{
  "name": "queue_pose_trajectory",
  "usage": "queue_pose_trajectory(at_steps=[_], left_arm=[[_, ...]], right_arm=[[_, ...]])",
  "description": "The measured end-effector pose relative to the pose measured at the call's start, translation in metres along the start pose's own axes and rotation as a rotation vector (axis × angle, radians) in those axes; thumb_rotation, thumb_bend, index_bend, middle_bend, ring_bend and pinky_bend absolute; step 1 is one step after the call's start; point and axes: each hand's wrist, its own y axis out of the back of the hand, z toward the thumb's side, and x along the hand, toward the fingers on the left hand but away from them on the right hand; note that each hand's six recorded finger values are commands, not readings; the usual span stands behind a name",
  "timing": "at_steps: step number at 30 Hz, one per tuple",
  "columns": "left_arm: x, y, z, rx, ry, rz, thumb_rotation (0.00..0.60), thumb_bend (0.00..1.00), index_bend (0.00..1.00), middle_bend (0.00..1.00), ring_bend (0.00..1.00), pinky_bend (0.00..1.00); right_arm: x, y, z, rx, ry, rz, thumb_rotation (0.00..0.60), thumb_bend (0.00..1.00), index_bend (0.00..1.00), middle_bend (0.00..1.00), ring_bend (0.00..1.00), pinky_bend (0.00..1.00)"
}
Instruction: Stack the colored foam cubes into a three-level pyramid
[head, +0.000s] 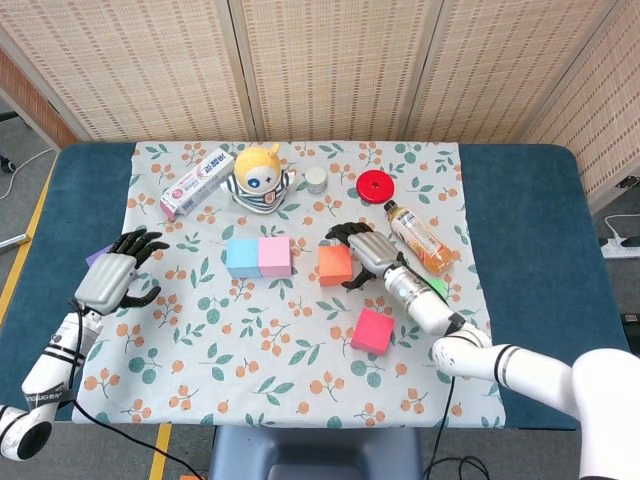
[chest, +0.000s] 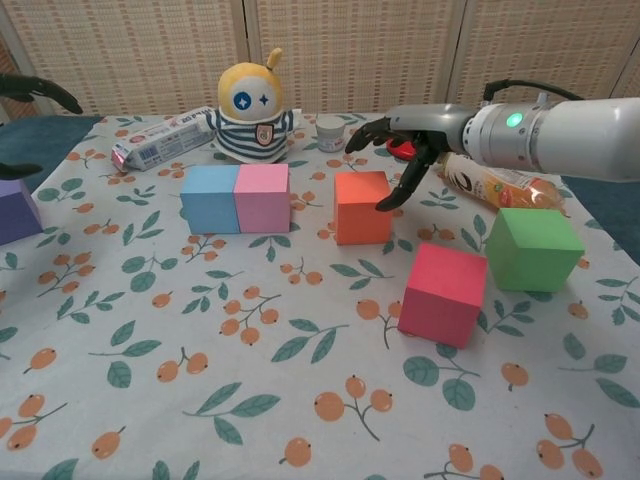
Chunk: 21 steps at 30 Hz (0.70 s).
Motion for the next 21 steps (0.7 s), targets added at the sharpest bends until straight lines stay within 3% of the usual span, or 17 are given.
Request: queue_pose_trajectory(at_steps=[13,21], left_arm=[[-0.004,0.001,-0.006,-0.032,-0.004,0.008,0.600,0.33,0.21,0.10,0.03,0.09],[-0.004,0.001,-0.004,-0.039,-0.019,0.022,0.600,0.33,0.21,0.10,0.03,0.09]], right_arm=[[-0.023,-0.014,-0.006,0.034,-0.060,0.002,0.600,0.00,0.23,0.15,0.00,0.00],[-0.034,-0.015,-0.009,0.025,-0.091,-0.024,0.600,0.05,0.40,0.28,0.06,0.00]])
